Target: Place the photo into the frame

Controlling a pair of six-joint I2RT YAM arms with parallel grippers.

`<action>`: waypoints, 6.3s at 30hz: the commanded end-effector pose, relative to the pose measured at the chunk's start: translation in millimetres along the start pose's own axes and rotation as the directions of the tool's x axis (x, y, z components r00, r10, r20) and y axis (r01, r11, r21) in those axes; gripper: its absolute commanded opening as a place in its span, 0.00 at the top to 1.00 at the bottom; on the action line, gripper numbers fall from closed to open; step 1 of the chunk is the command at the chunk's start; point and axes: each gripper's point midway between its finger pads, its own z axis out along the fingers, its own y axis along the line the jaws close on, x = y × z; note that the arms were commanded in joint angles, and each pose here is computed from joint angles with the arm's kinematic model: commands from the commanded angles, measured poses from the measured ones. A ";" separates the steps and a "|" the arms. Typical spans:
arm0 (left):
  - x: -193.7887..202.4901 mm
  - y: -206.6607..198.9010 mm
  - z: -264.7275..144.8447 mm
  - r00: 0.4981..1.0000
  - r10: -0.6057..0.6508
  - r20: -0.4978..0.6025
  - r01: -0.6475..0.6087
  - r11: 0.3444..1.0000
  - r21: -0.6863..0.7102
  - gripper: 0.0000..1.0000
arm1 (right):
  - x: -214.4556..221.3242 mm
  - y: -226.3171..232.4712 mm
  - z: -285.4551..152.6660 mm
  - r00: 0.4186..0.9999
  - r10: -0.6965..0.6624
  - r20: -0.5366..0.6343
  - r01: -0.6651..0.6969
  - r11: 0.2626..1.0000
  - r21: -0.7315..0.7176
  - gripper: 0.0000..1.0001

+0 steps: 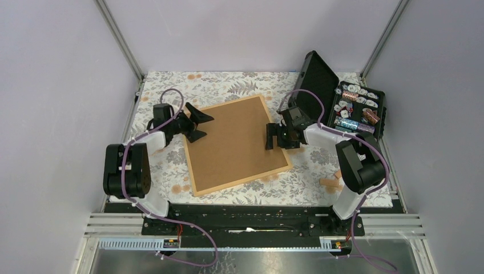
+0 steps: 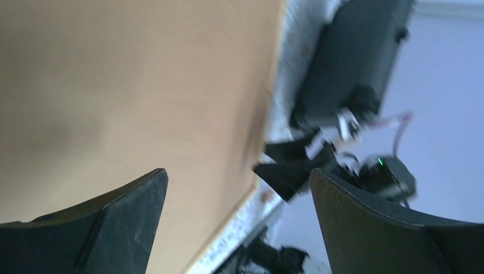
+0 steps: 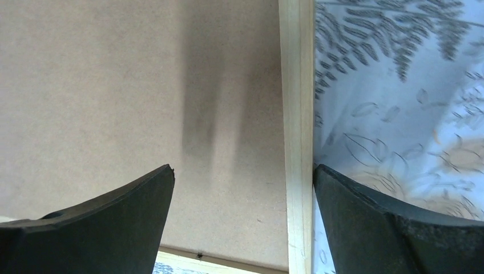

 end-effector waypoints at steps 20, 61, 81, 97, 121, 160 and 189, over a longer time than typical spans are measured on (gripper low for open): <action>-21.1 32.9 -59.6 0.981 0.190 0.047 -0.164 0.928 -0.335 0.01 | -4.7 -1.4 -32.3 0.993 -0.116 0.027 0.107 0.968 0.227 0.04; 30.5 102.2 -77.4 0.999 -0.019 0.031 0.030 0.914 -0.404 0.01 | -103.9 43.1 -4.5 0.964 -0.226 0.142 0.171 0.930 0.325 0.00; 189.2 69.5 -25.0 0.947 -0.039 -0.319 -0.080 0.933 -0.351 0.01 | -174.1 79.1 104.6 0.954 -0.229 0.195 0.232 0.973 0.007 0.00; 53.5 -29.9 -71.2 0.930 0.366 0.023 -0.346 0.896 -0.280 0.01 | -163.6 132.3 -28.4 0.969 -0.128 0.210 0.132 0.991 -0.003 0.00; -109.9 26.8 108.1 0.965 0.259 -0.043 -0.259 0.912 -0.318 0.01 | 40.0 31.5 -53.8 0.959 0.271 0.082 -0.266 0.962 -0.067 0.00; 95.2 76.7 -80.5 0.936 0.236 -0.263 -0.348 0.745 -0.569 0.04 | 12.2 -28.8 -12.0 0.995 0.104 -0.004 -0.101 0.978 0.182 0.00; 116.5 106.1 -66.8 0.916 0.158 -0.370 -0.371 0.688 -0.625 0.07 | 51.9 -10.5 -71.0 0.972 0.161 -0.169 -0.138 0.981 0.139 0.00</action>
